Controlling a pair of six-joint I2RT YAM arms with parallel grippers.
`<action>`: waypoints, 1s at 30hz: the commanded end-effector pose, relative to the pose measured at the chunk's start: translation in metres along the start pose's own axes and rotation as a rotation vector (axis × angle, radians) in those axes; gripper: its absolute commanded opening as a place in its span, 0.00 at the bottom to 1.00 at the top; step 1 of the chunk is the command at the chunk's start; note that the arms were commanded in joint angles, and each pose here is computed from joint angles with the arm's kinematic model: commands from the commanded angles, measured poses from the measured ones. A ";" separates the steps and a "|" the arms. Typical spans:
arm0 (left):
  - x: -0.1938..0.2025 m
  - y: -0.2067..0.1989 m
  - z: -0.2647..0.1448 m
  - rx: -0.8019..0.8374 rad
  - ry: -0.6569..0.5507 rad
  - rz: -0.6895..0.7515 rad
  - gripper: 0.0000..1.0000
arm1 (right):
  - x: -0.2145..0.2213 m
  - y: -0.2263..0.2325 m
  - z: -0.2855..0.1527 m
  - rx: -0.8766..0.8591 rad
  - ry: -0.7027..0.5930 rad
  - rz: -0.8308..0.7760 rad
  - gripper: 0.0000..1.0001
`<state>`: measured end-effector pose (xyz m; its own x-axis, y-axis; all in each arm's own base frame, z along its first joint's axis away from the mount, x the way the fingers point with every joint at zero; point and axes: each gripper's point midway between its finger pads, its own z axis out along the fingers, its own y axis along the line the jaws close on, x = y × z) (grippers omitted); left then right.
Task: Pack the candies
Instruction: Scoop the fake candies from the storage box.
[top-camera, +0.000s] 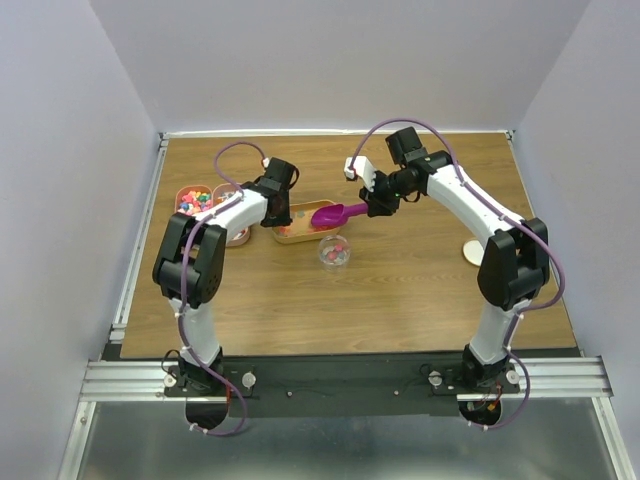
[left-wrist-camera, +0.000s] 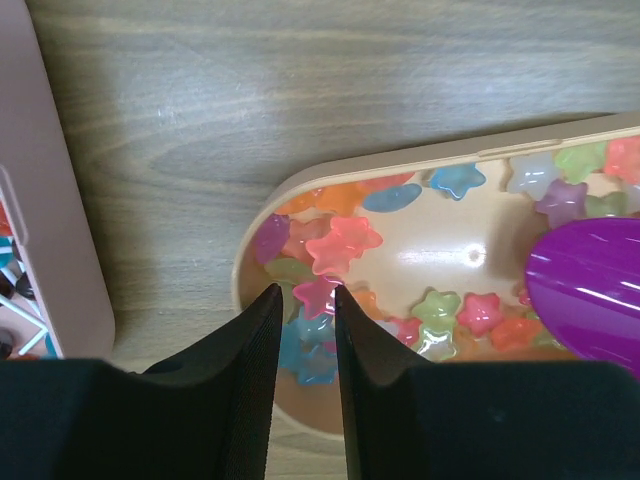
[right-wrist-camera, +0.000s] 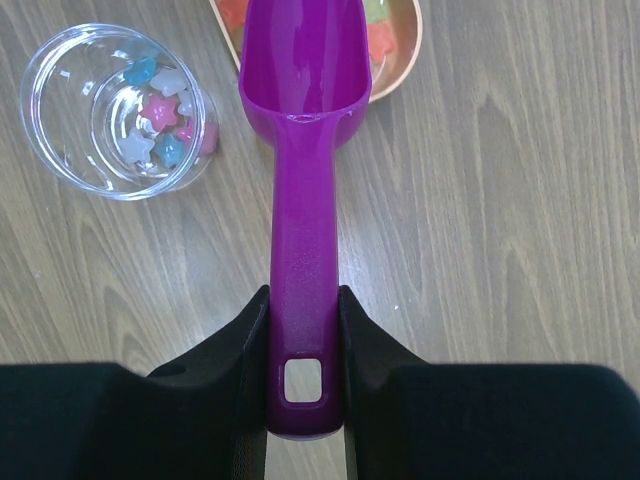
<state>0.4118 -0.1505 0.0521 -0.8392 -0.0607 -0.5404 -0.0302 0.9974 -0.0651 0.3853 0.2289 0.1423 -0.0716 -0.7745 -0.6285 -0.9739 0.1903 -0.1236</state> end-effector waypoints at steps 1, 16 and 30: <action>0.003 0.015 0.003 -0.098 0.007 0.001 0.35 | -0.008 -0.005 -0.002 0.003 -0.020 -0.018 0.01; -0.032 0.009 -0.041 -0.128 -0.132 -0.021 0.35 | -0.007 -0.002 -0.003 -0.002 -0.023 -0.013 0.01; 0.006 0.032 -0.007 -0.204 -0.022 0.002 0.35 | -0.006 -0.001 -0.002 -0.005 -0.022 -0.015 0.01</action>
<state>0.4035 -0.1320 0.0672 -0.8145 -0.0572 -0.5773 -0.1065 0.9930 0.0519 0.3855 0.2292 0.1425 -0.0707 -0.7737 -0.6296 -0.9739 0.1899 -0.1240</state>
